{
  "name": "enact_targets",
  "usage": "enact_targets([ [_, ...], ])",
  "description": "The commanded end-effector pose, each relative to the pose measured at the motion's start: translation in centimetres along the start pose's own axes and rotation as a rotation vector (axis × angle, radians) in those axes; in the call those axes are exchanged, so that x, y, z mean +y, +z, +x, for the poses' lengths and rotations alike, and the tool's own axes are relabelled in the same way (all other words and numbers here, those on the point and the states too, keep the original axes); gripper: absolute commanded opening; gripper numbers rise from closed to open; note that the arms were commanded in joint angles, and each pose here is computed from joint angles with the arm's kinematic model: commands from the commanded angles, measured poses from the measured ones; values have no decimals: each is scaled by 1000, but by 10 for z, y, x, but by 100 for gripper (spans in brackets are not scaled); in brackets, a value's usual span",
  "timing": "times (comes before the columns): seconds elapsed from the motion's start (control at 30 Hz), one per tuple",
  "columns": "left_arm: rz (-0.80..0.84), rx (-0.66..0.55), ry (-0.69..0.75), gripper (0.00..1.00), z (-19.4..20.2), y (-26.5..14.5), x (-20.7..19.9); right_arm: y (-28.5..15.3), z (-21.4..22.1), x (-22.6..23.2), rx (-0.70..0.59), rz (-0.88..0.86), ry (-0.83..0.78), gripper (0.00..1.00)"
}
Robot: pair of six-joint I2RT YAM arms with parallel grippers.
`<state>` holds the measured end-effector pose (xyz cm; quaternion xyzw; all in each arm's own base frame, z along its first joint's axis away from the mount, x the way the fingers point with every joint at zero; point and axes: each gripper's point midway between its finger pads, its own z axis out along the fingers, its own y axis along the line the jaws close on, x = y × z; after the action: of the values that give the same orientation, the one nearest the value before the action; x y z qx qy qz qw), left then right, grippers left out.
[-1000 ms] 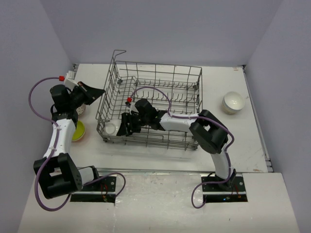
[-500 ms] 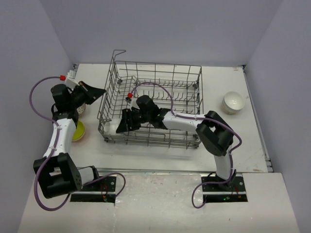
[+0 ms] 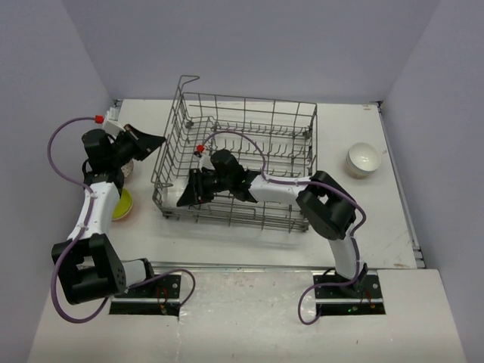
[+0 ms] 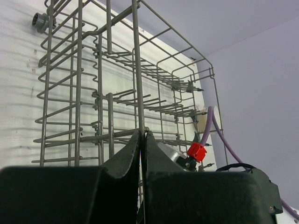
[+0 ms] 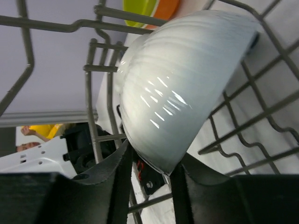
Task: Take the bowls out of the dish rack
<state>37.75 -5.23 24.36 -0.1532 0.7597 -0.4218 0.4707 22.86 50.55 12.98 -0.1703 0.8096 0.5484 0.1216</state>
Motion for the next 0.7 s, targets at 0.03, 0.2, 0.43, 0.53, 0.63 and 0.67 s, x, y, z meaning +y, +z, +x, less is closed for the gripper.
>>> enact_targets([
  [0.03, 41, 113, -9, 0, 29, 7, -7, 12, -27, 20, -102, -98, -4, 22],
  [0.2, 36, 114, -8, 0, 30, 7, -5, 5, -31, 27, -150, -152, -1, 0],
  [0.43, 31, 115, -5, 0, 31, 7, -4, -20, -42, 40, -191, -235, -18, 0],
  [0.53, 23, 120, -2, 0, 33, 7, -1, -31, -45, 39, -187, -292, 26, 0],
  [0.63, 21, 120, -2, 0, 33, 7, -1, -45, -51, 53, -210, -377, 26, 0],
  [0.67, 22, 121, -5, 0, 33, 7, -1, -50, -54, 64, -219, -414, 5, 0],
])
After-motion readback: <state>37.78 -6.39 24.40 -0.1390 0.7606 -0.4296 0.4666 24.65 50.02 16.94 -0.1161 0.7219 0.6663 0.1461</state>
